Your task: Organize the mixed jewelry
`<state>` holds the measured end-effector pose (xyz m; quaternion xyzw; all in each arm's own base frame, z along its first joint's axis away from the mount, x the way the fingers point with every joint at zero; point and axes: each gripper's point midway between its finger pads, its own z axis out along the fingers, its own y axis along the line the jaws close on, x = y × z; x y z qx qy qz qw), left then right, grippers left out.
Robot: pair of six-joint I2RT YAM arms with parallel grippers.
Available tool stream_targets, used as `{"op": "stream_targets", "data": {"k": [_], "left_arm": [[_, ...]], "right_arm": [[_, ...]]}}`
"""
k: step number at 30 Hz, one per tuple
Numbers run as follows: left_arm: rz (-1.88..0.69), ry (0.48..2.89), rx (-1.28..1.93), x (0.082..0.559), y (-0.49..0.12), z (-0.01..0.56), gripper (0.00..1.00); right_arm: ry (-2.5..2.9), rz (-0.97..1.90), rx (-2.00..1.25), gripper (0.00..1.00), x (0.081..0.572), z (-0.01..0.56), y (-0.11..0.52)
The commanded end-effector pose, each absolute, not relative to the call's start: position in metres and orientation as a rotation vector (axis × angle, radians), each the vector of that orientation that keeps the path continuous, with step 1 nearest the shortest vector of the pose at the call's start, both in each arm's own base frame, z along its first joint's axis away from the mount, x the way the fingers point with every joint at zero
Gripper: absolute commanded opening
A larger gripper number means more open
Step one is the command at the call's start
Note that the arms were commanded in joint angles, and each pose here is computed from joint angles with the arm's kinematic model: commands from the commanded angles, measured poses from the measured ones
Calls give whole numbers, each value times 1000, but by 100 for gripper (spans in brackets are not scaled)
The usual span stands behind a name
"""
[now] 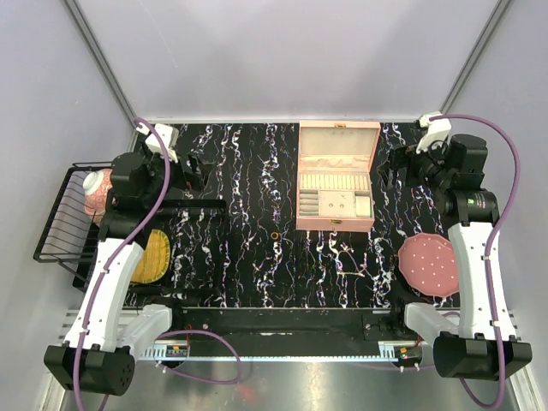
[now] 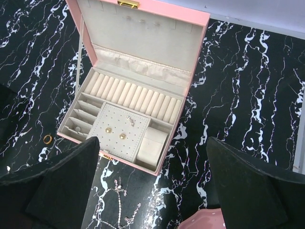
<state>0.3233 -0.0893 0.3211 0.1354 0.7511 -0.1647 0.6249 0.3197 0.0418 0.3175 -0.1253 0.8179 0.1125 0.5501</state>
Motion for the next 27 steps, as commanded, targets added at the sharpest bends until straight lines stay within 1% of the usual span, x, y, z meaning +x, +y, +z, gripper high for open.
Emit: {"op": "stream_targets", "data": {"k": [1, 5, 12, 16, 17, 19, 21, 23, 27], "left_arm": [[-393, 1676, 353, 320, -96, 333, 99], [-396, 1680, 402, 318, -102, 329, 99], [-420, 1723, 576, 303, -126, 305, 99], [-407, 1759, 667, 295, -138, 285, 99], [-405, 1767, 681, 293, -139, 281, 99], [-406, 1784, 717, 290, -142, 269, 99], [-409, 1797, 740, 288, -144, 259, 99], [-408, 1804, 753, 287, -146, 255, 99], [-403, 1822, 759, 288, -148, 248, 99]], "right_arm": [[1911, 296, -346, 100, 311, 324, 49], [1939, 329, -401, 100, 302, 316, 56], [2053, 356, -520, 100, 283, 286, 63], [2140, 379, -655, 100, 262, 255, 70], [2152, 388, -744, 100, 255, 243, 77], [2205, 387, -825, 100, 244, 223, 80], [2252, 382, -938, 97, 232, 196, 89], [2332, 310, -998, 93, 227, 167, 83], [2421, 271, -1122, 81, 216, 125, 80]]}}
